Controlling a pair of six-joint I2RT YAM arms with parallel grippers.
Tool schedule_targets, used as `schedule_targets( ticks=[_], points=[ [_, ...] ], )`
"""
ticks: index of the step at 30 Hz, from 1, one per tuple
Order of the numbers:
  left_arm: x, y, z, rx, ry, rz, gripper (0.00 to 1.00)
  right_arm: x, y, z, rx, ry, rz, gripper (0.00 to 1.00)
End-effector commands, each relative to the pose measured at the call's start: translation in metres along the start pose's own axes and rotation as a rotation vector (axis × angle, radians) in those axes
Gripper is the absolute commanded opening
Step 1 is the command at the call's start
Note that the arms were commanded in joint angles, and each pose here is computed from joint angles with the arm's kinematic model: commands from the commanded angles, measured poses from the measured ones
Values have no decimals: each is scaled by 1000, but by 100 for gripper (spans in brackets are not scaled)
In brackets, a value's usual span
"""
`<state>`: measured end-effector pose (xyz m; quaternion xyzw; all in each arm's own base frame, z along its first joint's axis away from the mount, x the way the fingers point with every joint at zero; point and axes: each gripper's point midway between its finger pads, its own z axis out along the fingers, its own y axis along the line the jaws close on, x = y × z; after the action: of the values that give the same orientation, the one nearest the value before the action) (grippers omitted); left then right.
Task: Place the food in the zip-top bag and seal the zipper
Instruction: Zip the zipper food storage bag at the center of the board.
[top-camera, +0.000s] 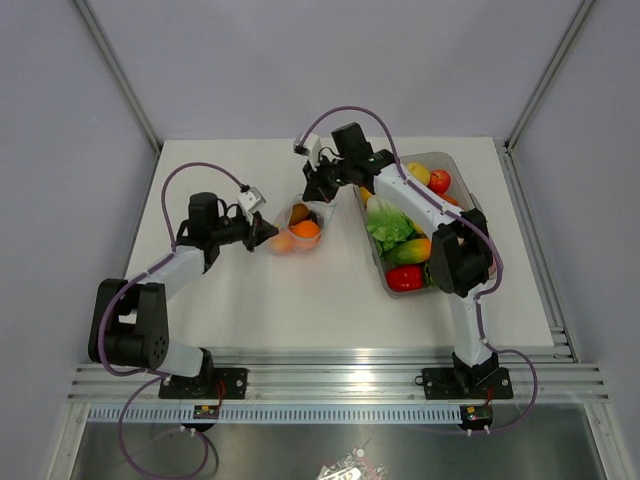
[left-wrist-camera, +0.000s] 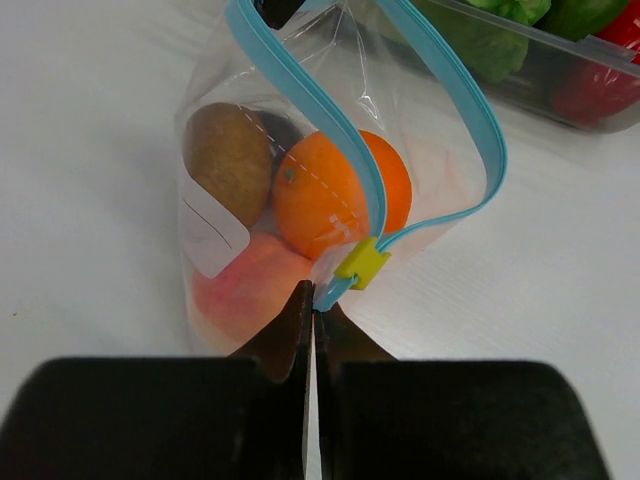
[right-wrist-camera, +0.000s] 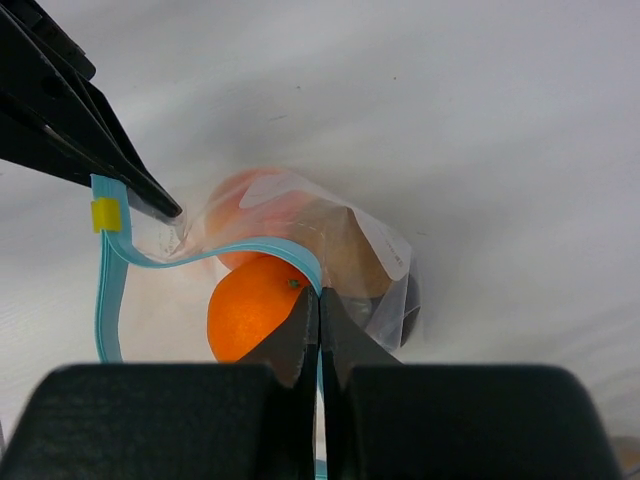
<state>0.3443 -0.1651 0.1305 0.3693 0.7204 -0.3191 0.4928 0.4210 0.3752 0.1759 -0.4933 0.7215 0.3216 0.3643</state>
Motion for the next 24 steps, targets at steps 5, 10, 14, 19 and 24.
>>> schedule_targets(
  ticks=[5,10,14,19,24],
  points=[
    [-50,9,-10,-7,-131,41,0,-39,3,-24,33,-38,-30,43],
    [-54,16,-12,-12,-115,-57,0,-45,3,-52,122,-30,-96,53],
    [-55,21,-8,-16,-93,-138,0,-55,12,-72,138,-35,-151,47],
    [-58,20,-10,-26,-110,-135,0,-70,34,-67,120,-54,-268,45],
    [-57,20,-12,-43,-116,-123,0,-65,53,-38,40,-17,-345,42]
  ],
)
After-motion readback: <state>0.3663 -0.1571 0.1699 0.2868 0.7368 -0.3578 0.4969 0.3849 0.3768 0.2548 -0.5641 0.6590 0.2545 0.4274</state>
